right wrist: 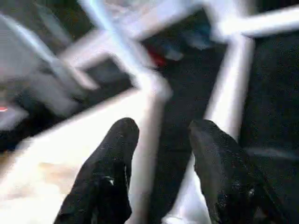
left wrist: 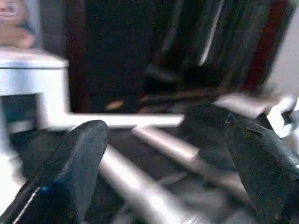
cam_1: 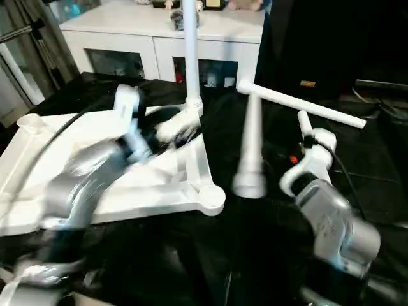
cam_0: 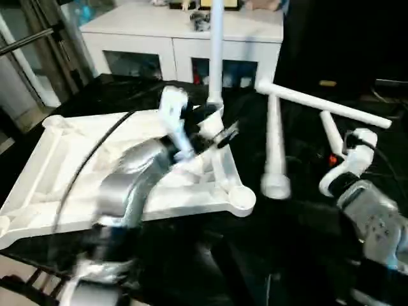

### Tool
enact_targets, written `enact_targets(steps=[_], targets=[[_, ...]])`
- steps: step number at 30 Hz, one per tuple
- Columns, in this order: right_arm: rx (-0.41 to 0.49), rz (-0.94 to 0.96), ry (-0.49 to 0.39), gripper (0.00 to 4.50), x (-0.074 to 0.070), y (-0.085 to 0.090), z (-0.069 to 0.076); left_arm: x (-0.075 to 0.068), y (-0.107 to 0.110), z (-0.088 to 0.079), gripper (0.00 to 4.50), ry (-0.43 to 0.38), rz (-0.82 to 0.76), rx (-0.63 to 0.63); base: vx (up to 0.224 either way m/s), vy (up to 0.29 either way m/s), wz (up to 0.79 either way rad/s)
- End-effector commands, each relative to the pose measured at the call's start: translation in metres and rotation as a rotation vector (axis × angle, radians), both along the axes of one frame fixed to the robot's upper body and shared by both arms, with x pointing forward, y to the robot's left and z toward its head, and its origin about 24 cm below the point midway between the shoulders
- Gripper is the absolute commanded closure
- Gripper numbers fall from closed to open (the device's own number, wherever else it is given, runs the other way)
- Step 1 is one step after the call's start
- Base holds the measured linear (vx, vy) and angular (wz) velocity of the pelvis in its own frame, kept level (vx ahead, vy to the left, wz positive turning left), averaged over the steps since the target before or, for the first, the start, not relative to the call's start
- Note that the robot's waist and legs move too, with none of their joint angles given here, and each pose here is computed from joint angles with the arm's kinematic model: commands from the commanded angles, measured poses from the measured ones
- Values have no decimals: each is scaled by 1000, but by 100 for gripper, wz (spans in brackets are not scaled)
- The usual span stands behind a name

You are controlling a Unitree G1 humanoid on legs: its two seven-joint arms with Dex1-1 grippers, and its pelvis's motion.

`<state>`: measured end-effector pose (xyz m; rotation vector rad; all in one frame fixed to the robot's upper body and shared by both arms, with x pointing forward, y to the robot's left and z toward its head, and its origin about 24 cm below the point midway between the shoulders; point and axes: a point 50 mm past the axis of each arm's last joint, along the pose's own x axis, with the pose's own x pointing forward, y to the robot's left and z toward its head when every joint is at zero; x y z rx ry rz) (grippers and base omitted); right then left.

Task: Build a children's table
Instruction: Insert table leg to table base

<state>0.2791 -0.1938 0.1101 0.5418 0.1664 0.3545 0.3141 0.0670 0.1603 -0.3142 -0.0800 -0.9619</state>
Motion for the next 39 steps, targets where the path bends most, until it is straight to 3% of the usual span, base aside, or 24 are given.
enact_targets(steps=[1, 4, 8, 10, 11, 14, 17, 22, 26, 27, 29, 33, 34, 39], targets=[[48, 88, -99, 280, -3, 10, 13, 6, -1, 3, 0, 74, 3, -65, 0, 0, 0], [39, 139, -113, 314, -4, 16, 12, 13, -5, 0, 0, 93, 27, -21, 0, 0, 0], [-117, 90, -40, 320, 2, 14, -6, 13, -5, -10, 0, 71, 43, 90, 0, 0, 0], [-187, 26, 74, 320, 8, 9, -19, 11, 1, -17, 0, 29, 67, 194, 0, 0, 0], [-225, -23, 132, 294, 12, 5, -25, 10, 4, -19, 0, 13, 71, 240, 0, 0, 0], [-309, -55, 173, 286, 18, 2, -30, 4, 10, -24, 0, -35, 43, 338, 0, 0, 0], [-310, -45, 176, 253, 32, 12, -27, -2, 17, -30, 0, -83, 29, 432, 0, 0, 0], [-321, -7, 203, 202, 56, 29, -21, -6, 23, -34, 0, -86, 24, 468, 0, 0, 0], [-401, 15, 346, 191, 75, 40, -29, -10, 28, -39, 0, -99, 2, 533, 0, 0, 0], [-413, 21, 356, 164, 76, 41, -29, -11, 29, -39, 0, -98, -1, 537, 0, 0, 0], [-471, 19, 407, 158, 83, 45, -34, -14, 31, -40, 0, -99, -20, 555, 0, 0, 0], [-499, 47, 440, 118, 87, 53, -39, -17, 32, -41, 0, -101, -32, 562, 0, 0, 0], [-569, 115, 510, 118, 87, 61, -49, -19, 33, -41, 0, -101, -31, 564, 0, 0, 0], [-663, 177, 599, 118, 83, 63, -61, -20, 35, -41, 0, -104, -29, 584, 0, 0, 0]])
